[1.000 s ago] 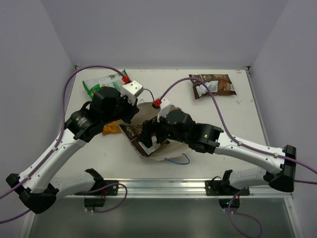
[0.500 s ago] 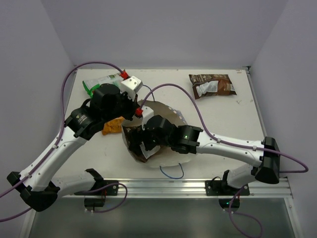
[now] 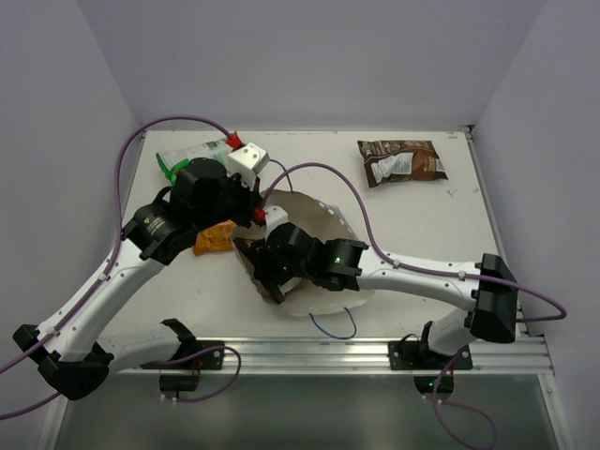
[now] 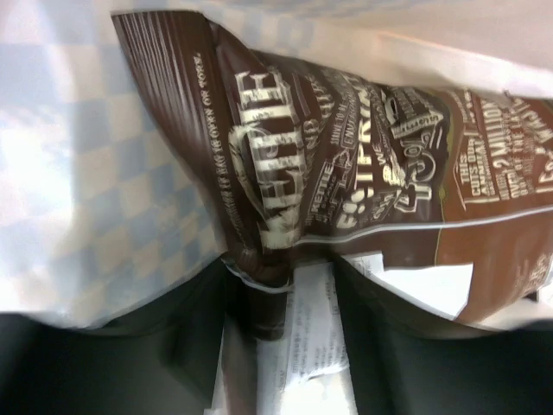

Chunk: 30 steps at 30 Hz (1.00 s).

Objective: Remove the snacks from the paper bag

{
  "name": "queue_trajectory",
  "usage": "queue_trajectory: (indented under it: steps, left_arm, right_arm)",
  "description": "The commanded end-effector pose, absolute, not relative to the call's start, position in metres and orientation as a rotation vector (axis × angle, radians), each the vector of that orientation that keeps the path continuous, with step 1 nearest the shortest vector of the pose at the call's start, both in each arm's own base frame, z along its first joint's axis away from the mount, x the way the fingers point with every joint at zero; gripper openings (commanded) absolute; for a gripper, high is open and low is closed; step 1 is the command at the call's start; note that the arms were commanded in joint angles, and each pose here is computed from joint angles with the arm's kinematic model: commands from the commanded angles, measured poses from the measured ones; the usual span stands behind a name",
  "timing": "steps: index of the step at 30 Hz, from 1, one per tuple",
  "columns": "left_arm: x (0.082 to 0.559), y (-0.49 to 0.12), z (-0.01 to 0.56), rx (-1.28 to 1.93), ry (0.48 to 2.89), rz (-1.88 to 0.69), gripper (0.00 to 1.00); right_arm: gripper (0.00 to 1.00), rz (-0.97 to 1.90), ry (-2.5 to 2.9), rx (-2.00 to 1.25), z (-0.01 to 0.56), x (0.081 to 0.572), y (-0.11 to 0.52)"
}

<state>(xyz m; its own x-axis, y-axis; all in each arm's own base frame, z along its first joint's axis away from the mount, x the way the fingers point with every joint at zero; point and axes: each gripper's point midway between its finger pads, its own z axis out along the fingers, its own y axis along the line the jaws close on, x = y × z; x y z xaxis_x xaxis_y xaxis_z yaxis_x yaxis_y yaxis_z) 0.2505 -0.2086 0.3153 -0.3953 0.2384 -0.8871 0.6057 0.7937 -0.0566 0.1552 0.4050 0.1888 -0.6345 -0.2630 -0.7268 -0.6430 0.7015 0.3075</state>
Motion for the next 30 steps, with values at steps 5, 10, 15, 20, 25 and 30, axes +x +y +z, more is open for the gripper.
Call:
queue_trajectory:
  steps: [5,10,15,20,25,30]
  left_arm:
    - [0.257,-0.213,0.354,0.562,1.869,-0.499,0.0]
    - [0.261,-0.212,0.345,0.526,1.907,-0.489,0.0]
    - [0.27,-0.206,0.328,0.472,1.981,-0.422,0.0]
    - [0.278,-0.207,0.313,0.435,2.061,-0.378,0.0]
    - [0.277,-0.214,0.307,0.44,2.097,-0.408,0.0]
    - [0.274,-0.215,0.298,0.444,2.145,-0.415,0.0]
  right_arm:
    - [0.14,0.704,2.121,-0.626,0.236,0.168,0.387]
    - [0.01,0.702,1.995,-0.595,0.29,0.174,0.365]
    - [0.0,0.74,1.865,-0.577,0.349,0.168,0.333]
    - [0.0,0.833,1.702,-0.591,0.406,0.152,0.299]
    - [0.0,0.869,1.568,-0.522,0.457,0.146,0.263]
    - [0.0,0.777,1.471,-0.357,0.499,0.16,0.215]
